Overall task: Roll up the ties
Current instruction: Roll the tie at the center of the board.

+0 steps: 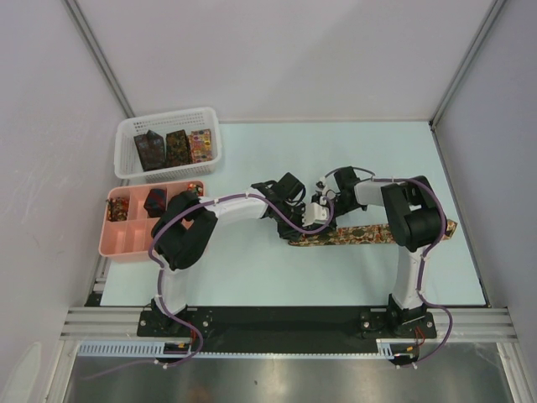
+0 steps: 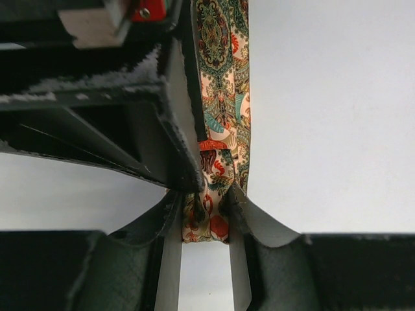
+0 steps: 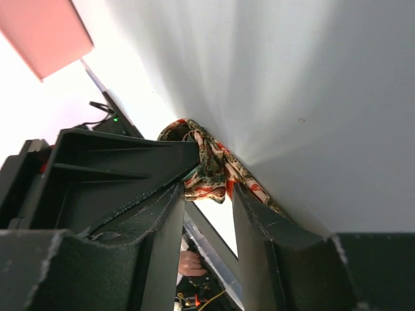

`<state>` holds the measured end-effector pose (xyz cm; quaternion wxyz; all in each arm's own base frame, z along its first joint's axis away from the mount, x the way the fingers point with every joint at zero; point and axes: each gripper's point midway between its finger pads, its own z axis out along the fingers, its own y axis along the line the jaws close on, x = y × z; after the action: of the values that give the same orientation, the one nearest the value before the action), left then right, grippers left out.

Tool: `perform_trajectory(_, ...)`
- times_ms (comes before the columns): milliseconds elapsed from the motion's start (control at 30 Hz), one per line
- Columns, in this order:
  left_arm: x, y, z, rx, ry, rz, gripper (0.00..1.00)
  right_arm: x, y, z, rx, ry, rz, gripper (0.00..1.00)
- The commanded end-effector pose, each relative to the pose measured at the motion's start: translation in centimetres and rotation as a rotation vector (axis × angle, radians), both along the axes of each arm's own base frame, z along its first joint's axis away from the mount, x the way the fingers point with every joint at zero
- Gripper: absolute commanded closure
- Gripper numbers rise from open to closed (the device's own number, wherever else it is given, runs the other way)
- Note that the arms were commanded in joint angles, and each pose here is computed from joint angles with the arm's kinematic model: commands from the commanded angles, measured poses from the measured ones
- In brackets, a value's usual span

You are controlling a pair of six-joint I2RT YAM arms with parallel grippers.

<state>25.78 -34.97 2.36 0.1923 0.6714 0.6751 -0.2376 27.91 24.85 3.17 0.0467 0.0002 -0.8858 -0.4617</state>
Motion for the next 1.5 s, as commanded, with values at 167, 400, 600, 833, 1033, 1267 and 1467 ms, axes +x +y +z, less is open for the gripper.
perform_trajectory(167,-1.4,0.4,-2.4,0.048,0.051,-0.002,0.79,-1.3,1.5,-1.0,-0.034,-0.025,0.081,0.63)
perform_trajectory(400,-1.3,0.5,-2.5,0.047,0.046,0.007,0.79,-2.1,2.9,0.6,0.087,0.023,0.091,0.68)
perform_trajectory(600,-1.3,0.5,-2.5,0.046,0.046,0.013,0.79,-2.4,3.0,1.6,0.139,0.033,0.076,0.61)
perform_trajectory(833,-1.1,0.3,-2.1,0.024,0.056,0.042,0.7,-2.4,1.9,-1.2,0.053,0.039,0.079,1.0)
perform_trajectory(1033,0.0,0.9,1.2,-0.127,0.081,0.138,0.36,-2.6,-0.8,-3.2,-0.022,0.064,0.057,1.0)
perform_trajectory(1267,-0.2,2.0,2.1,-0.261,0.039,0.171,0.26,-3.0,-1.6,-4.0,-0.05,0.069,0.06,1.0)
perform_trajectory(1467,-0.1,0.7,1.9,-0.32,0.054,0.16,0.26,-3.0,-2.1,-4.5,-0.09,0.064,0.065,1.0)
